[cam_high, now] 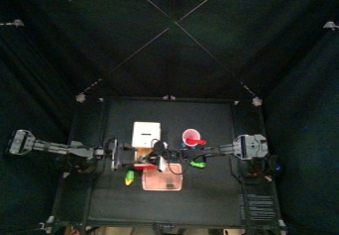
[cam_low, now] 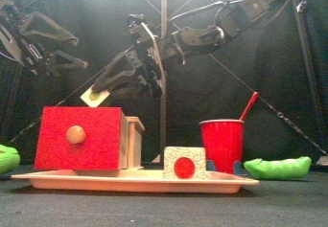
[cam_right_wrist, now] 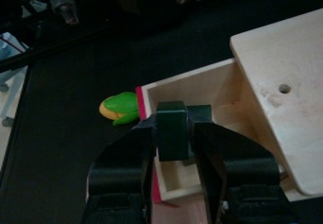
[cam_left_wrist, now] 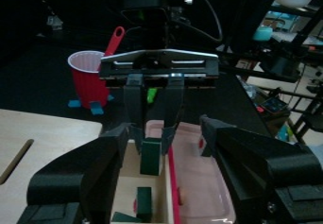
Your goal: Put sushi piece in drawer
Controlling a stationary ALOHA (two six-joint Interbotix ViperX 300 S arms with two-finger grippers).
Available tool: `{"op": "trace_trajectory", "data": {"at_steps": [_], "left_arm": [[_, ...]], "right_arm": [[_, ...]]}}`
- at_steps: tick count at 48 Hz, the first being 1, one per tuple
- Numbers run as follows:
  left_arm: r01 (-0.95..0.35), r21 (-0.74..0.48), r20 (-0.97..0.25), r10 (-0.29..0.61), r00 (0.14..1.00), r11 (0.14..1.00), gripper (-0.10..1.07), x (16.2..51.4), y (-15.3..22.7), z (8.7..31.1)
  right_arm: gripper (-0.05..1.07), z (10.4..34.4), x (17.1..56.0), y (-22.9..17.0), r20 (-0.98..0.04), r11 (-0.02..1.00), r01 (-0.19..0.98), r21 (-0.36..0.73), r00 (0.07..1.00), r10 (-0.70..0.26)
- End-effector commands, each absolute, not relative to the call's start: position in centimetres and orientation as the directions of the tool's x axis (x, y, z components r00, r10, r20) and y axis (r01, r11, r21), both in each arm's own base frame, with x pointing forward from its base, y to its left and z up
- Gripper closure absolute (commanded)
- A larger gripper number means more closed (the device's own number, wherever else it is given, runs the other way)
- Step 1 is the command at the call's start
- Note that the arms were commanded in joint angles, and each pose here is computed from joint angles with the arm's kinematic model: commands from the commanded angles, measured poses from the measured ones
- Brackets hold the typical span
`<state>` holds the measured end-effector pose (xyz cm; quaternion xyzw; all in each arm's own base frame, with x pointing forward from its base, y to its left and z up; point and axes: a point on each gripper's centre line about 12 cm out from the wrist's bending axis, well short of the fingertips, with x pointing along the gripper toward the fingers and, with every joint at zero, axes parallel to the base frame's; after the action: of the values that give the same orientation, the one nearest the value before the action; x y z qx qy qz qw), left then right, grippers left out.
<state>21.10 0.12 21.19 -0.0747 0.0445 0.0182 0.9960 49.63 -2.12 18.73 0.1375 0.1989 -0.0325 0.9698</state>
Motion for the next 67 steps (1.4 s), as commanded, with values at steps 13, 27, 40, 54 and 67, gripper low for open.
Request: {"op": "trace_trajectory", "data": {"at_steps": [13,27,40,54,67], "left_arm": [[-0.044,-0.151,-0.073,0.033,0.997,0.987,0.02,21.28,0.16,21.57],[-0.044,-0.151,-0.073,0.033,0.997,0.987,0.02,21.28,0.16,21.57],[-0.044,-0.151,-0.073,0.033,0.997,0.987,0.02,21.28,0.16,21.57],[-0.048,-0.154,-0.078,0.036,0.996,0.987,0.02,21.19,0.21,21.40],[-0.054,-0.169,-0.076,0.041,0.996,0.984,0.02,21.24,0.24,21.50]], "right_arm": [[0.36,20.62,50.67,-2.38,-0.344,0.964,0.102,0.247,0.939,-0.011],[0.22,20.64,50.68,-2.39,-0.345,0.963,0.103,0.248,0.938,-0.012],[0.22,20.57,50.66,-2.41,-0.351,0.962,0.107,0.250,0.936,-0.013],[0.22,20.92,50.68,-2.33,-0.344,0.963,0.103,0.249,0.939,-0.012],[0.22,20.79,50.64,-1.94,-0.348,0.964,0.097,0.249,0.937,-0.005]]}}
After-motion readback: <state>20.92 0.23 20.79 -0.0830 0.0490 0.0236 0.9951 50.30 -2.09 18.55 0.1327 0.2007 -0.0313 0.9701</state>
